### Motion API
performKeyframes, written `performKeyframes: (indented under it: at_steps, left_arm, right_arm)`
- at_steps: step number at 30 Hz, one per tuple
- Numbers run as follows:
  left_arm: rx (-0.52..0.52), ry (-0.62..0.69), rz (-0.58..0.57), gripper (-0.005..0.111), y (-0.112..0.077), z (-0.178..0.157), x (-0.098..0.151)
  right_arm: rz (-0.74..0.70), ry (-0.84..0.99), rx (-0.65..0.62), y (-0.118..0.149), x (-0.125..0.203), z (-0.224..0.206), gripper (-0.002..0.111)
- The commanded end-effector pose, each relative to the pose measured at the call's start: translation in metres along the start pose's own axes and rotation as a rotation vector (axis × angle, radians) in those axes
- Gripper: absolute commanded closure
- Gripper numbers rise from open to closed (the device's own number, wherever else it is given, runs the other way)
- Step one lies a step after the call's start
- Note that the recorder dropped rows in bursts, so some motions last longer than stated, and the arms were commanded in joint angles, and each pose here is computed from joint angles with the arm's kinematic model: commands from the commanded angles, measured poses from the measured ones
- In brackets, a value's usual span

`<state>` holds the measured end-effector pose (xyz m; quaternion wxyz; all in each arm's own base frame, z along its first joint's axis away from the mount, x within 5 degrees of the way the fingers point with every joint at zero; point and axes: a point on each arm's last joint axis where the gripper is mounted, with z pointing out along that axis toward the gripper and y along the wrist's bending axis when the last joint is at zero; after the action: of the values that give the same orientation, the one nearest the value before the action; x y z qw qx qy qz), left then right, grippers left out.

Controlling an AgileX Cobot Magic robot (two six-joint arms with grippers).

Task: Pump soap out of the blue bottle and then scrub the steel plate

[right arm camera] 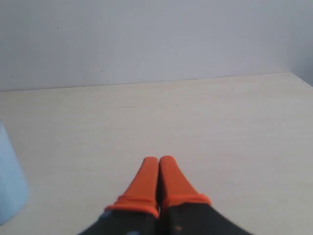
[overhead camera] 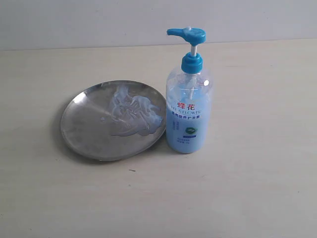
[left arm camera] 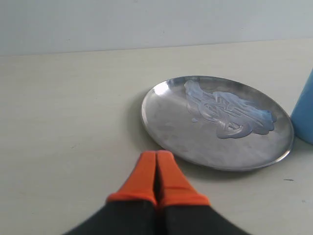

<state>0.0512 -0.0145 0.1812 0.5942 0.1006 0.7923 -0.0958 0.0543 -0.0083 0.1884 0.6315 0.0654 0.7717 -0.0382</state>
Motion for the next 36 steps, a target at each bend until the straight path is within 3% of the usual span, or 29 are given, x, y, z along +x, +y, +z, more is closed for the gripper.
performKeyframes:
  at_steps: [1, 29, 36]
  left_arm:
    - [0.002, -0.014, -0.002, 0.107, 0.0, 0.0, 0.0]
    - [0.002, -0.014, -0.002, 0.107, 0.0, 0.0, 0.0]
    - [0.002, -0.014, -0.002, 0.107, 0.0, 0.0, 0.0]
  right_arm:
    - [-0.002, -0.005, 0.006, 0.0, 0.001, 0.0, 0.108]
    - [-0.002, 0.02, 0.008, 0.0, 0.003, 0.0, 0.108]
    - [-0.002, 0.049, 0.008, 0.0, -0.03, 0.003, 0.108]
